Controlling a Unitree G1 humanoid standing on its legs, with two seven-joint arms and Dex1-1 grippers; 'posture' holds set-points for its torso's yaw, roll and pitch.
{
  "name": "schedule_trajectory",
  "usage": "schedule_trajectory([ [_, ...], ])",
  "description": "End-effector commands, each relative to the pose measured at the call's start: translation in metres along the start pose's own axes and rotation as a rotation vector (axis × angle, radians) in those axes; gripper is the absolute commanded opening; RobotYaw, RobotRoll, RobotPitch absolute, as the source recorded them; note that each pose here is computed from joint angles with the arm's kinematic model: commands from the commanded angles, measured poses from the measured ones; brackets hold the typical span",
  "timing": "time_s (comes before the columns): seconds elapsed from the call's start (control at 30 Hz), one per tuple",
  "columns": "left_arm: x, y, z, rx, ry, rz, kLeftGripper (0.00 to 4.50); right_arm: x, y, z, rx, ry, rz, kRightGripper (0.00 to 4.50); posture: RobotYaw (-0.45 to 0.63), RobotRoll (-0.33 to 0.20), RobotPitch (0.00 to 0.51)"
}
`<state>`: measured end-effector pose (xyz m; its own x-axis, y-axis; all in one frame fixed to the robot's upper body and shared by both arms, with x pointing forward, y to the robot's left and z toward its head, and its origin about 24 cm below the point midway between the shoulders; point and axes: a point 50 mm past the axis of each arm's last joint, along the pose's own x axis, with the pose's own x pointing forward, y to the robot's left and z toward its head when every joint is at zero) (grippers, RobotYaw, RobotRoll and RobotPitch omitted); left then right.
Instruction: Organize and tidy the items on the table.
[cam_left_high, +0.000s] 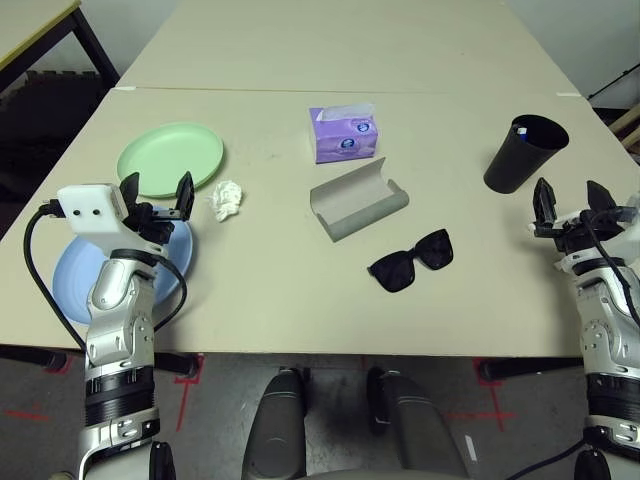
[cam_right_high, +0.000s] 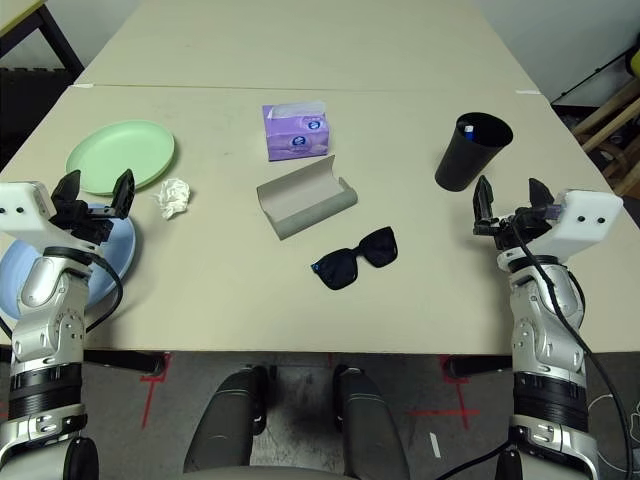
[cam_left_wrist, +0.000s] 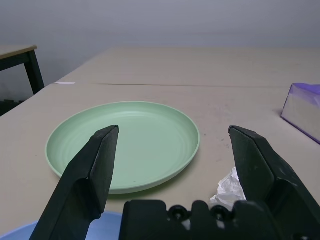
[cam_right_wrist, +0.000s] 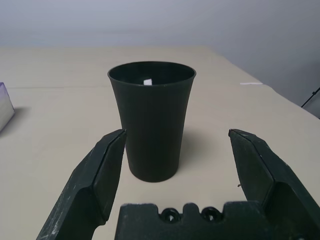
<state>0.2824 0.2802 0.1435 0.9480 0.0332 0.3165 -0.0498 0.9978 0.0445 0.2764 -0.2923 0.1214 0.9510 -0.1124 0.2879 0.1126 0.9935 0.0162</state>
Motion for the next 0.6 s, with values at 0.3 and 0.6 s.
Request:
schedule_trajectory([
  [0.3, 0.0012, 0.0006, -0.0062, -0.001, 0.017, -0.007, 4.50, -0.0014, -0.0040, 0.0002, -0.004, -0.007, -0.014, 4.48, 0.13, 0.000, 0.142],
  [0.6, 0.0010, -0.0010, -0.0056, 0.000, 0.017, -0.015, 4.50, 0.0017, -0.0037, 0.0012, -0.007, 0.007, 0.031, 4.48, 0.13, 0.000, 0.145],
])
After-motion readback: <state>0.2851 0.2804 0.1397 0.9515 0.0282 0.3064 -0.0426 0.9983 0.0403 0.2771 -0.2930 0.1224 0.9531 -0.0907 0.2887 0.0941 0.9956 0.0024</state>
